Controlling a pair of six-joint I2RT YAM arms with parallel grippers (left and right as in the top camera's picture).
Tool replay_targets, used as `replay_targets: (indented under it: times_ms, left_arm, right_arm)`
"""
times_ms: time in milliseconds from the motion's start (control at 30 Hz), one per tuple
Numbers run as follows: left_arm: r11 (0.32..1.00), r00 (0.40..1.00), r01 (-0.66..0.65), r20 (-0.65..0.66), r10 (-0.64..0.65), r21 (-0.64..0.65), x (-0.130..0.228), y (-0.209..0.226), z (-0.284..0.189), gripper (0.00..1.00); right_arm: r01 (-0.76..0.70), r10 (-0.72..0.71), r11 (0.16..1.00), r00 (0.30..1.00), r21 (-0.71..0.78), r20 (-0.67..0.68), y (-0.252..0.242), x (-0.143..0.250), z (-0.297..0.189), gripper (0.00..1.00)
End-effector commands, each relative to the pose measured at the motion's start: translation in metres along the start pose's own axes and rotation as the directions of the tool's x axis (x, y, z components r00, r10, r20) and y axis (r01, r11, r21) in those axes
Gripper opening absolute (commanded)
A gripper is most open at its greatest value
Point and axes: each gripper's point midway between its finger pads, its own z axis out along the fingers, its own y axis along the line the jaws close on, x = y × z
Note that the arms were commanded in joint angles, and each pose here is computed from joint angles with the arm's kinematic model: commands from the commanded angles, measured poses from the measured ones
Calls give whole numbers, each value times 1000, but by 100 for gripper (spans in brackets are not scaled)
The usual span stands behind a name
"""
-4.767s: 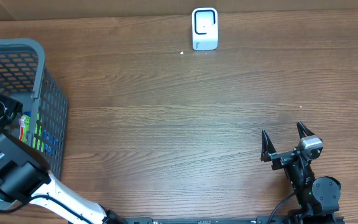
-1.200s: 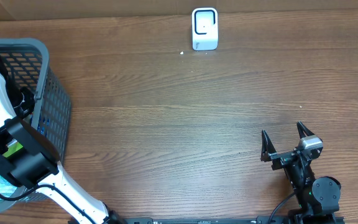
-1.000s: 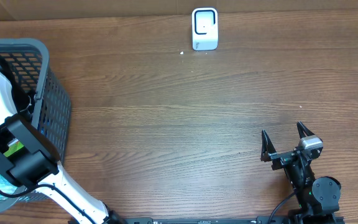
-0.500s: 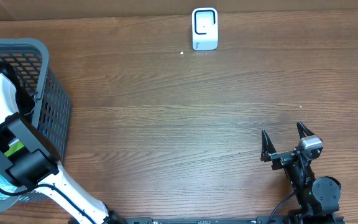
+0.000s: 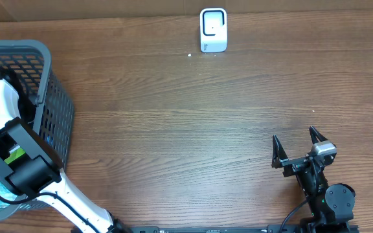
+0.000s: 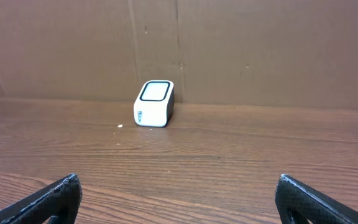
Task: Scan the item barcode
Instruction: 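Reach the left gripper down to the blue wrapped bar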
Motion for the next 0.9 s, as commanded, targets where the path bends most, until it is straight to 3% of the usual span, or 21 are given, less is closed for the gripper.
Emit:
replay_targets:
  times_ms: [0,200,400,867]
  left_arm:
    - [998,996,38,78,-42,48,-24,-4,-40,4]
    - [994,965,56,252,-79,95,-44,8,-136,4]
    - [988,909,62,401,-113,140,-37,22,-215,4]
    - [974,829,20,540,-142,225,-5,28,-283,4]
  right_arm:
    - [-2,2,1000,1000,-4,4,1,2,0,100]
    - [-2,2,1000,1000,-4,4,1,2,0,100]
    - [-2,2,1000,1000,-4,4,1,2,0,100]
    - [-2,2,1000,1000,-4,4,1,2,0,100]
